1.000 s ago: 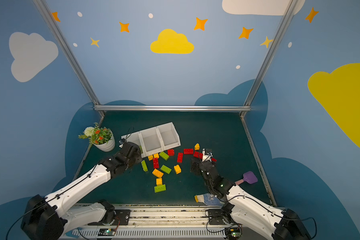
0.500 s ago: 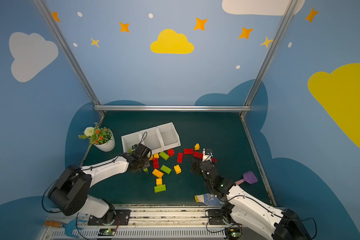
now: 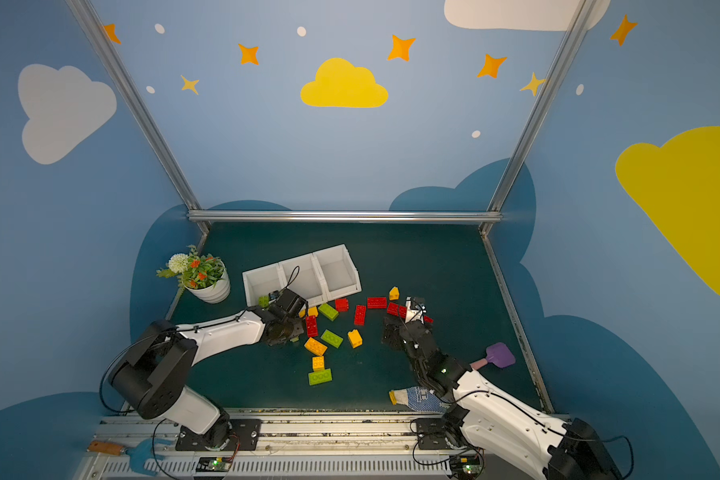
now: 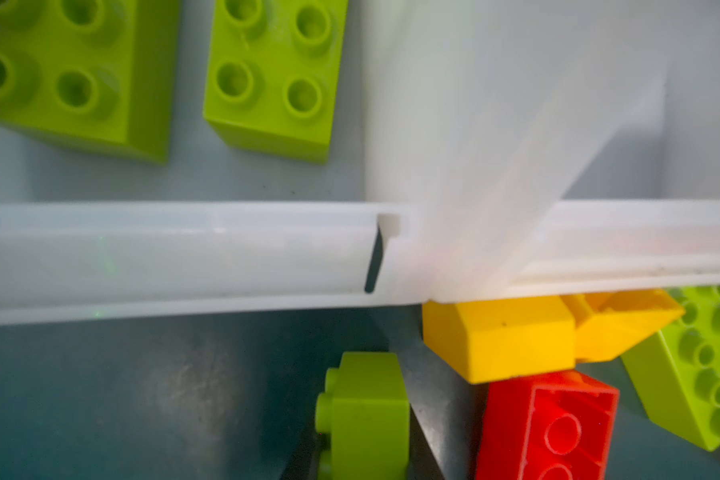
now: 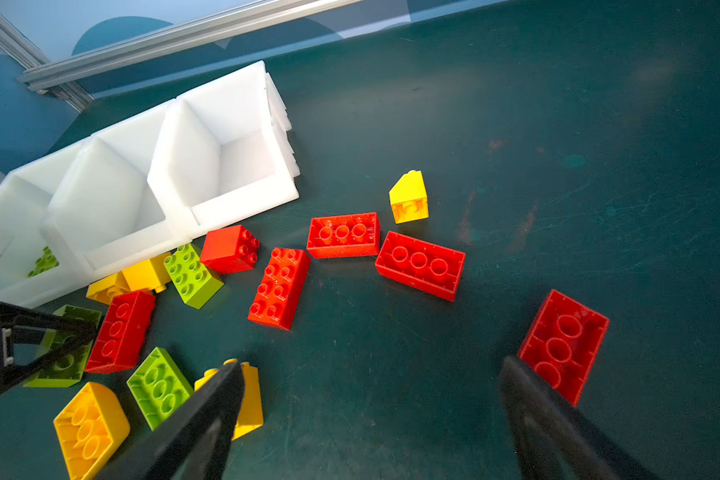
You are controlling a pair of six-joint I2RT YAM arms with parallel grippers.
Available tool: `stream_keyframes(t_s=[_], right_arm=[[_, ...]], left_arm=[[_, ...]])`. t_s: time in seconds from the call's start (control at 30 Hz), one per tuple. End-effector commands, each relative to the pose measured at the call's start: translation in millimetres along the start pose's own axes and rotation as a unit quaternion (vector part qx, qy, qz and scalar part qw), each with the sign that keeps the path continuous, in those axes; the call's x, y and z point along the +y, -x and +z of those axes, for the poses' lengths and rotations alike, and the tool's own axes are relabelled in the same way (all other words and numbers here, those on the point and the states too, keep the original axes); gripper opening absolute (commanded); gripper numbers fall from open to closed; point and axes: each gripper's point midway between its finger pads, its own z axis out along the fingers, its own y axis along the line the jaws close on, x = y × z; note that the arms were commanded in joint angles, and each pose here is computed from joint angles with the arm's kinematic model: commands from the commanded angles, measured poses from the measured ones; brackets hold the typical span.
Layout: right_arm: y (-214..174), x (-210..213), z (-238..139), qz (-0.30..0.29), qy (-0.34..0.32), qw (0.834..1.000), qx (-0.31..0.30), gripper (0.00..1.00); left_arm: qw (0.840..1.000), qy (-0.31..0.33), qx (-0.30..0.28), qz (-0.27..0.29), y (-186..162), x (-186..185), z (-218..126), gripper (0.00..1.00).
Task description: Sort the legos into containers by color
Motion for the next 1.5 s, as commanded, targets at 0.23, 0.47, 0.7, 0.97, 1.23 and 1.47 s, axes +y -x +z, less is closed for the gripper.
stream_keyframes(t_s=[0.23,0.47,0.7,0.97,1.23,1.47], right_arm=[[11,5,-3,0.014,0.007,1.000,-0.007,0.94],[12,5,-4,0.015,0.008,1.000,-0.009,0.94],[12,6,-5,0.018,0.013,1.000,-0.008,0.94],[14,2,-5,0.019,0.003,1.000,-0.013,0.94],[13,6,-6,0.024,0.012,1.000,-0.009,0.94],[8,9,-2,0.020,0.017,1.000,0.005,0.94]], left_arm=[[0.999,-0.025,-0.044,-0.006,20,-2,-50,0.18],[0.994,-0.033,-0.104,-0.010,43,11,-96,0.17],[0.991,-0.032,-0.126,-0.035,80,25,-111,0.18],[0.993,-0.020,-0.100,-0.061,118,25,-87,0.19],[0.995,0.003,-0.062,-0.075,134,27,-46,0.21],[0.995,0.010,-0.040,-0.096,135,31,-27,0.27]])
